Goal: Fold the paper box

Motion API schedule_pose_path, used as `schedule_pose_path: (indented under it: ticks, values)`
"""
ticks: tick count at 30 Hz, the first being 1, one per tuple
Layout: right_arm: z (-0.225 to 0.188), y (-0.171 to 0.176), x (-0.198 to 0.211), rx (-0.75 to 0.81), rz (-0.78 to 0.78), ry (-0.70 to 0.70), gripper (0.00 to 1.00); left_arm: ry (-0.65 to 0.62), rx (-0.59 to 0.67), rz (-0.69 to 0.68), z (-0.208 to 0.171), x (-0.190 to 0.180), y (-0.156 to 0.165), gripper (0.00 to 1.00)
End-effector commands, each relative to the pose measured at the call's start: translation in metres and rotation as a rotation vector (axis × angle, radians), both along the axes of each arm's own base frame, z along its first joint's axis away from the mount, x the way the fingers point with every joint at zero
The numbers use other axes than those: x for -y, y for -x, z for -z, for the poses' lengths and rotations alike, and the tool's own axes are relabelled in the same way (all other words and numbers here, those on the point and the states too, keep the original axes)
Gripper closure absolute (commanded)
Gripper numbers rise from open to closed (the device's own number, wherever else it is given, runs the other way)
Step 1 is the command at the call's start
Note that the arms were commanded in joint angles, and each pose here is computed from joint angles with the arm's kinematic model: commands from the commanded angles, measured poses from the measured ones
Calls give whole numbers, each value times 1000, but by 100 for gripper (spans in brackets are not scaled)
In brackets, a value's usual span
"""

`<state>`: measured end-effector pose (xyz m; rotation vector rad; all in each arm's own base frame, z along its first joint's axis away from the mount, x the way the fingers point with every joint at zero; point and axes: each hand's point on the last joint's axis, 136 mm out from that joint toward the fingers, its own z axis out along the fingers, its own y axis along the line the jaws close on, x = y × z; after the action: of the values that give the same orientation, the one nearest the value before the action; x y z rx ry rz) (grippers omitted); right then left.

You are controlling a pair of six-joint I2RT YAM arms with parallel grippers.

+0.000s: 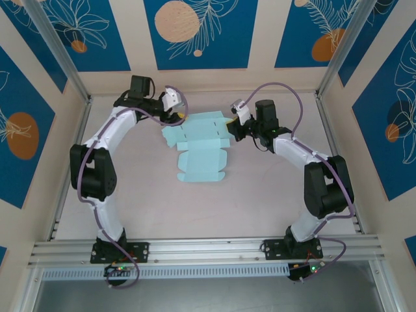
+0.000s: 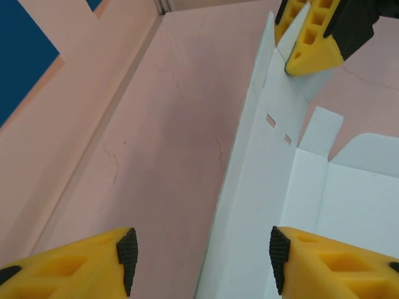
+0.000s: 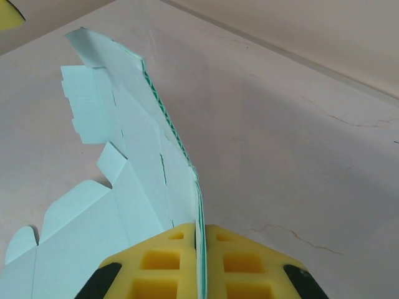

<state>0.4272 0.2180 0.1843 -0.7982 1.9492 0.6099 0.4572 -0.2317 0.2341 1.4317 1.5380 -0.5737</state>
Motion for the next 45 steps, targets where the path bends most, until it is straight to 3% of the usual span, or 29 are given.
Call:
schedule_pose_path:
  ticks: [1, 5, 9, 15, 22, 28, 32, 38, 40, 45]
  values:
    - [-18, 4, -3, 60, -24, -12, 98, 8, -30, 56, -1, 2, 11, 40]
    - [-19, 3, -4, 62, -22, -15, 98, -34, -57, 67, 14, 3, 15, 42]
    - [-21, 3, -5, 61, -23, -16, 98, -69, -73, 63, 27, 6, 15, 51]
    - [-23, 4, -9, 65, -32, -12, 98, -137, 26, -62, 41, 8, -15, 57]
    - [-20, 3, -10, 60, -27, -5, 98, -134, 27, -29, 40, 16, -8, 64]
    - [-18, -3, -8, 55, -3, 3, 98, -177, 29, -22, 54, 19, 1, 86]
    - [-12, -8, -5, 38, 21, 14, 98, -196, 104, -61, 57, 21, 2, 99]
    - [0, -15, -1, -9, 73, 15, 98, -227, 274, -153, 59, 28, -2, 100]
    - [4, -16, 2, -29, 95, 17, 93, -240, 338, -185, 59, 32, -3, 100]
    - [11, -10, 8, -114, 134, -7, 68, -351, 517, -218, 68, 40, -3, 100]
